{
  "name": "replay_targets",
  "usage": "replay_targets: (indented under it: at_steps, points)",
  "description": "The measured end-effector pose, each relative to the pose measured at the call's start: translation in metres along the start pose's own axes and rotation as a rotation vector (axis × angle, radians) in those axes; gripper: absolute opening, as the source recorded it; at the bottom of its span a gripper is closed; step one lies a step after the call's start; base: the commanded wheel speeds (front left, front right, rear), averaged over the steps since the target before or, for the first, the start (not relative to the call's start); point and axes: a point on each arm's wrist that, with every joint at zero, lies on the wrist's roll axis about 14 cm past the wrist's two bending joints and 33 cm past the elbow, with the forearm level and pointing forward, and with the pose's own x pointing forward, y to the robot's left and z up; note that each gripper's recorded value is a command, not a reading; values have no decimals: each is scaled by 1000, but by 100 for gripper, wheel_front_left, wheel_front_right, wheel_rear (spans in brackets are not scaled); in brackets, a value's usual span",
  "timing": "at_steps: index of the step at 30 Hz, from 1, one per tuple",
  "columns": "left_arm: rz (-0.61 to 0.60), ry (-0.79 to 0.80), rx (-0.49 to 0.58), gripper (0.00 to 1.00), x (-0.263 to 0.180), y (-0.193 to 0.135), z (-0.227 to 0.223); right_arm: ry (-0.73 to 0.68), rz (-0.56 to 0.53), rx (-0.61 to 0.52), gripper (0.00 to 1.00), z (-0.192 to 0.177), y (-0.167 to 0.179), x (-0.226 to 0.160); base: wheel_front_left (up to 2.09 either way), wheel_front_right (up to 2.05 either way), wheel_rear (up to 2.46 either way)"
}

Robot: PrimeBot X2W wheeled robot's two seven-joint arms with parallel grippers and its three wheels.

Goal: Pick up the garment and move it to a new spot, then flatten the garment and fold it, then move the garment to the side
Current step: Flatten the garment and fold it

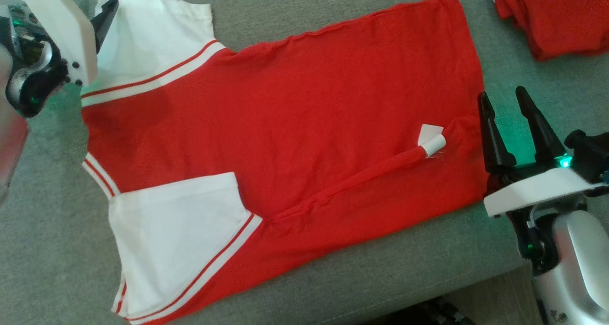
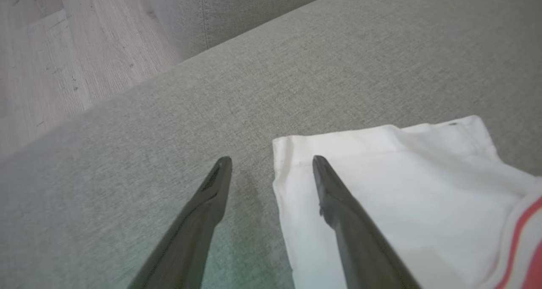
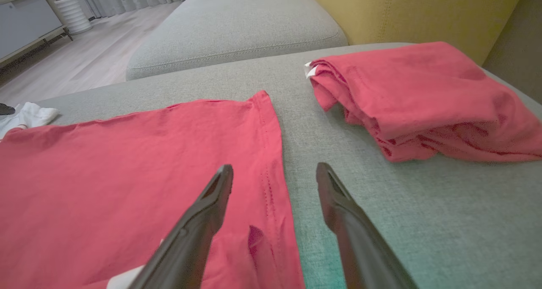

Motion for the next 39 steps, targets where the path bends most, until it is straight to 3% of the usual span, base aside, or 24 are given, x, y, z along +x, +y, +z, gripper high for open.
replay_targets:
  at_steps: [11, 12, 16, 28, 39]
  points:
    - [-19, 34, 13, 100, 14, -1, -2, 12, -36, 6, 100, -7, -11, -5, 0, 0, 0]
    - [-19, 35, 14, 95, 15, -1, -2, 14, -38, 7, 100, -8, -12, -5, 0, 0, 0]
    - [-28, 29, 12, 0, 18, -3, 0, 14, -42, 11, 100, -10, -12, -5, 0, 0, 0]
    - [-26, 0, 11, 0, 7, -1, -5, 6, -4, 8, 100, 0, -2, 5, 0, 0, 0]
    - [-39, -101, 54, 0, -18, -7, 13, 139, 139, -91, 100, 32, 39, 66, 0, 0, 0]
